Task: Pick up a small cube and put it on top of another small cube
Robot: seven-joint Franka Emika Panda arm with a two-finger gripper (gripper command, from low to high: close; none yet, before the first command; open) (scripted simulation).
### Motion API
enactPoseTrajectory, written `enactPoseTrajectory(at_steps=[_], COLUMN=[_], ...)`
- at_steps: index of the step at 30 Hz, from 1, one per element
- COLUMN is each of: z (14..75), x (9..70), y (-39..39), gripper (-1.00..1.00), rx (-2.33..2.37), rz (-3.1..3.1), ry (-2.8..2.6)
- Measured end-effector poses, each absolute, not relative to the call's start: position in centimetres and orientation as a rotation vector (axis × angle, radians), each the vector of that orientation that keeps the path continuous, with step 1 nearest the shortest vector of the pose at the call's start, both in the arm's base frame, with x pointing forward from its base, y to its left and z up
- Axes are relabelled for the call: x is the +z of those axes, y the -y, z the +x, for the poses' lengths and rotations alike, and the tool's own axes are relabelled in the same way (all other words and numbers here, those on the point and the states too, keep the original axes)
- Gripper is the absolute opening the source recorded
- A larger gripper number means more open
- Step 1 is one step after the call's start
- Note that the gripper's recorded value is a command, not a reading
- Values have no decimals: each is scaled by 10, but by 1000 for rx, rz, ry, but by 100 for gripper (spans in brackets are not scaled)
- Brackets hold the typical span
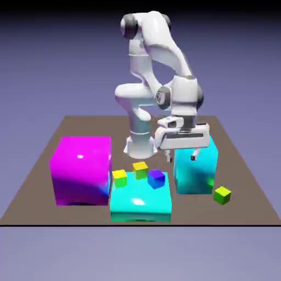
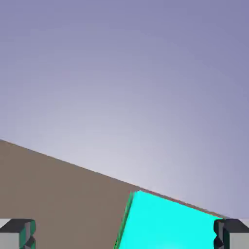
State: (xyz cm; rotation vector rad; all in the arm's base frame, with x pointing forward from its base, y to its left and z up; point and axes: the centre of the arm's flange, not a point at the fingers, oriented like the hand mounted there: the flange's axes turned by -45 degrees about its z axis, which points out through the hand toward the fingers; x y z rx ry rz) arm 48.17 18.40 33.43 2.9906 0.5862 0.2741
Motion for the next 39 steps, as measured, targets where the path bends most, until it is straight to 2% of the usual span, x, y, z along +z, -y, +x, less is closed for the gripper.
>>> enactPoseTrajectory(at_steps=[8, 19, 22, 24, 25, 27, 30, 39], z=[485, 460, 455, 445, 438, 438, 455, 513], x=[264, 188, 179, 135, 113, 113, 179, 210], y=[-270, -374, -387, -378, -374, -374, -387, -212], gripper=[0, 0, 0, 0, -100, -100, -100, -100], rx=[-122, -565, -623, -622, -623, -624, -625, -606], rz=[2929, 2799, 2780, 2780, 2780, 2781, 2782, 2621], ry=[-760, -928, -943, -942, -943, -943, -943, -1050])
